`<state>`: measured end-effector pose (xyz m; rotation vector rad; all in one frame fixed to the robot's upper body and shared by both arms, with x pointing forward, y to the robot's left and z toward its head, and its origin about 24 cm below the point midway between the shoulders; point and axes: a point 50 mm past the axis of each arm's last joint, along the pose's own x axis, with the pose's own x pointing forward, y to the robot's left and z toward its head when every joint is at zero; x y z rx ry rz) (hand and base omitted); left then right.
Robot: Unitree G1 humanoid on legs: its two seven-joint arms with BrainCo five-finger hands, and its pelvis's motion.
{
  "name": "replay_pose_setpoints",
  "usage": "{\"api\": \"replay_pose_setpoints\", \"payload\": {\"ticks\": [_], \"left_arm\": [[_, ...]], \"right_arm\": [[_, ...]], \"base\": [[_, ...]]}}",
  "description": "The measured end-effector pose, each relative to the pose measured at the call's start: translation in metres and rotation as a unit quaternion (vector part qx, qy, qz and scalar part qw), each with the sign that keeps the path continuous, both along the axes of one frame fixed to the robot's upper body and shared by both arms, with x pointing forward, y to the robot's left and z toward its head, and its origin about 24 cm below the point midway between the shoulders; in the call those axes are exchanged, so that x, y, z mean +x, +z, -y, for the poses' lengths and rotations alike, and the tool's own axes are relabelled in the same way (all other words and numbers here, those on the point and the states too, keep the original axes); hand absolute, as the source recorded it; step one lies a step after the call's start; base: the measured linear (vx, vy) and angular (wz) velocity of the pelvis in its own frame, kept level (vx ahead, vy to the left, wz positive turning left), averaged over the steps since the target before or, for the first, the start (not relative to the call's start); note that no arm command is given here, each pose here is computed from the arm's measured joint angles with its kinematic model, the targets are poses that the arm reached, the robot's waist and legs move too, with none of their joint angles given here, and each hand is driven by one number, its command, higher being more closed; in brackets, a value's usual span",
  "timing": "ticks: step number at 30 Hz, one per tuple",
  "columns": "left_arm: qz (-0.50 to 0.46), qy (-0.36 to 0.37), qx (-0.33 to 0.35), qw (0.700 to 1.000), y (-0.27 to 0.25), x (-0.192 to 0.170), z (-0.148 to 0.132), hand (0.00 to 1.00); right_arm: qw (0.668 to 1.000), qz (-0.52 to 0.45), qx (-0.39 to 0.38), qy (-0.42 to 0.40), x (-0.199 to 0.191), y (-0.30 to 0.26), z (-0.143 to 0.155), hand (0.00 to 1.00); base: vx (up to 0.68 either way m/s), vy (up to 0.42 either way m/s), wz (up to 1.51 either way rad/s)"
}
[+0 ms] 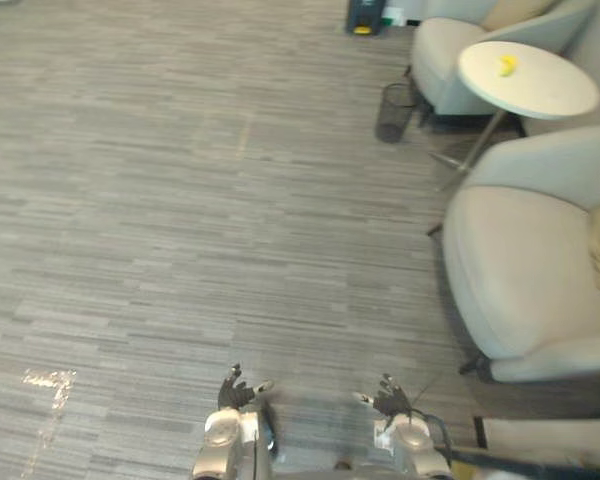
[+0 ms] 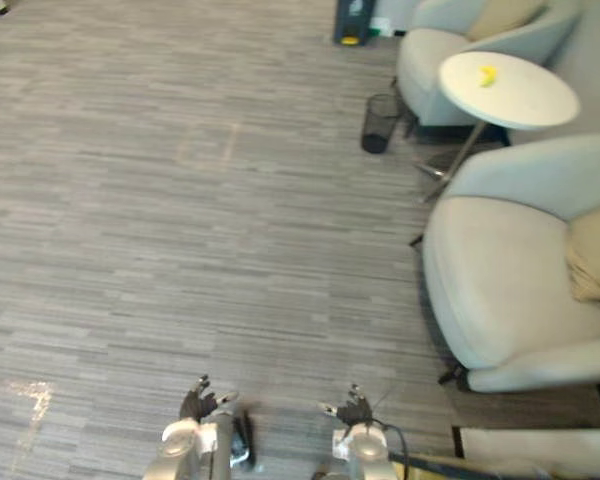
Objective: Organize the slippers on the shoe rack
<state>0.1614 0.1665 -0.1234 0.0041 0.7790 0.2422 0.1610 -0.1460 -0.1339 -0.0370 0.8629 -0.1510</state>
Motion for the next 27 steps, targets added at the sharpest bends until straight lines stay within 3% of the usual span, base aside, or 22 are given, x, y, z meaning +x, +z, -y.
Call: {"api": "replay_pose_setpoints", "payload": {"ticks": [9, 19, 27], "left_arm": [[-0.015, -0.005, 0.002, 1.000, -0.004, -0.009, 0.000, 0.00], [-0.029, -0.013, -0.018, 0.999, -0.009, -0.008, 0.015, 0.00], [0.002, 0.018, -0.008, 1.000, 0.000, -0.008, 0.001, 0.00]], "right_arm": [[1.000, -0.003, 0.013, -0.007, -0.012, -0.002, -0.001, 0.00], [1.000, 0.011, 0.012, -0.019, 0.001, 0.002, 0.004, 0.00], [1.000, -0.001, 0.020, 0.023, -0.005, 0.000, -0.016, 0.00]], "base": [[0.43, 0.158, 0.82], [0.62, -0.129, 0.64], [0.56, -0.027, -0.14]]}}
